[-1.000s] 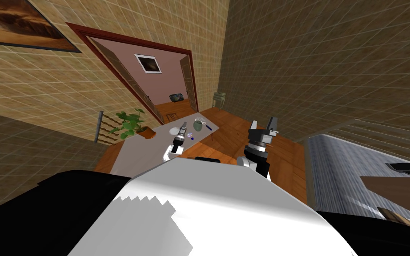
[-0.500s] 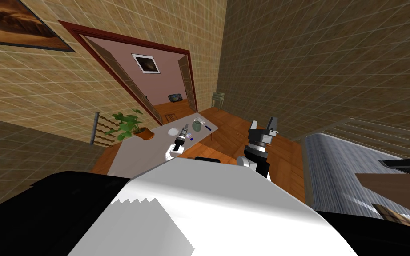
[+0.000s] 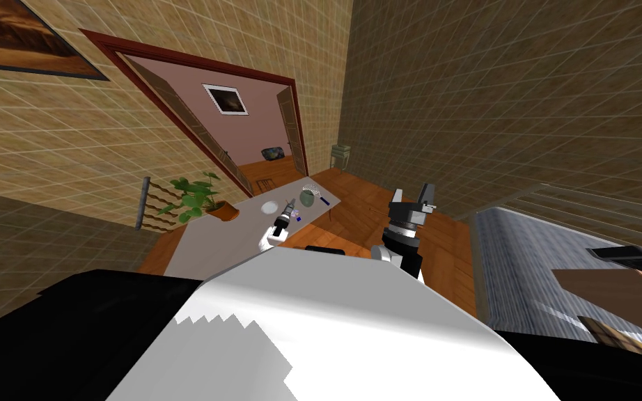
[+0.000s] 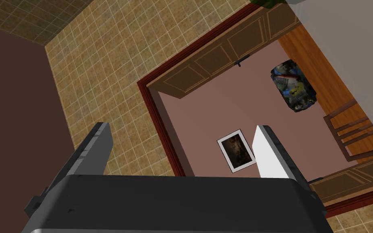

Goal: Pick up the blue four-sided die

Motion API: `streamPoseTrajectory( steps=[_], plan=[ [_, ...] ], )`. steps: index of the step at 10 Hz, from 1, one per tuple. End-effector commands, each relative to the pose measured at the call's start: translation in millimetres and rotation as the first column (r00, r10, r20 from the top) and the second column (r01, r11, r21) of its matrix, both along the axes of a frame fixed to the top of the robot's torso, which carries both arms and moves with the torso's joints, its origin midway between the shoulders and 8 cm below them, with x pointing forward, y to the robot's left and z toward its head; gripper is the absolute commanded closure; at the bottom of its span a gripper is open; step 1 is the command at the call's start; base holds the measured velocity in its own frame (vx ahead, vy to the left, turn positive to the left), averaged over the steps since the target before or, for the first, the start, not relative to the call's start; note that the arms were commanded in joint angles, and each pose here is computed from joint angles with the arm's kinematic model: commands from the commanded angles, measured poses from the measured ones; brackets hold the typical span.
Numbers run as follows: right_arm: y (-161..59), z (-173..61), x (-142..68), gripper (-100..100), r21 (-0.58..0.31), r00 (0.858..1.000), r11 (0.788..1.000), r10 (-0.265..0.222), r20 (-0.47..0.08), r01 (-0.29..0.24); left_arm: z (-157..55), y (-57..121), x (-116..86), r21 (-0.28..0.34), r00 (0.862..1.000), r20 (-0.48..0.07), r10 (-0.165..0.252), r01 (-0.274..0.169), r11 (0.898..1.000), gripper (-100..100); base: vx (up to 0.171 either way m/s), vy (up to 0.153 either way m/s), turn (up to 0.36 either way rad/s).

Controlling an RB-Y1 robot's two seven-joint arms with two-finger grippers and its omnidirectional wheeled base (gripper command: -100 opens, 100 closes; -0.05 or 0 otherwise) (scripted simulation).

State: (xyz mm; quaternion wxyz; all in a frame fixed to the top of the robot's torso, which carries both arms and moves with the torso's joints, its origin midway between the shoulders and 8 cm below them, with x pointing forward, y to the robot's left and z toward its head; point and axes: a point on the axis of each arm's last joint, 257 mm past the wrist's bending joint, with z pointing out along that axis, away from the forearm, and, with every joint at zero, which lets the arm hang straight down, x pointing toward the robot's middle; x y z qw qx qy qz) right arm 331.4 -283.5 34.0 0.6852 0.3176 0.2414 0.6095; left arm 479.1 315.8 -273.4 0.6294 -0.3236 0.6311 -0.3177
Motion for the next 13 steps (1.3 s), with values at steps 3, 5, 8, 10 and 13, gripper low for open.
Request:
streamPoseTrajectory(
  steps=[3, 5, 8, 10, 13],
  plan=[
    [0, 0, 0, 0, 0.000, 1.000, 1.000, 0.000, 0.000, 0.000, -50, 12.3, -1, 0.069, 0.992, -0.119, 0.030, -0.022, 0.997, -100, 0.028, -0.010, -0.021],
    [0, 0, 0, 0, 0.000, 1.000, 1.000, 0.000, 0.000, 0.000, -68, 18.8, -1, 0.101, 0.986, -0.161, 0.043, -0.027, 0.994, -100, 0.029, -0.013, -0.015],
    [0, 0, 0, 0, 0.000, 1.000, 1.000, 0.000, 0.000, 0.000, -99, 28.1, -8, 0.131, 0.971, -0.231, 0.061, -0.032, 0.991, -100, 0.037, -0.018, -0.011],
    [0, 0, 0, 0, 0.000, 1.000, 1.000, 0.000, 0.000, 0.000, -121, 35.6, -14, 0.160, 0.957, -0.280, 0.077, -0.032, 0.987, -100, 0.029, -0.012, -0.014],
    [0, 0, 0, 0, 0.000, 1.000, 1.000, 0.000, 0.000, 0.000, -150, 48.3, -22, 0.215, 0.931, -0.349, 0.102, -0.026, 0.976, -100, 0.042, -0.015, -0.010]
  ],
)
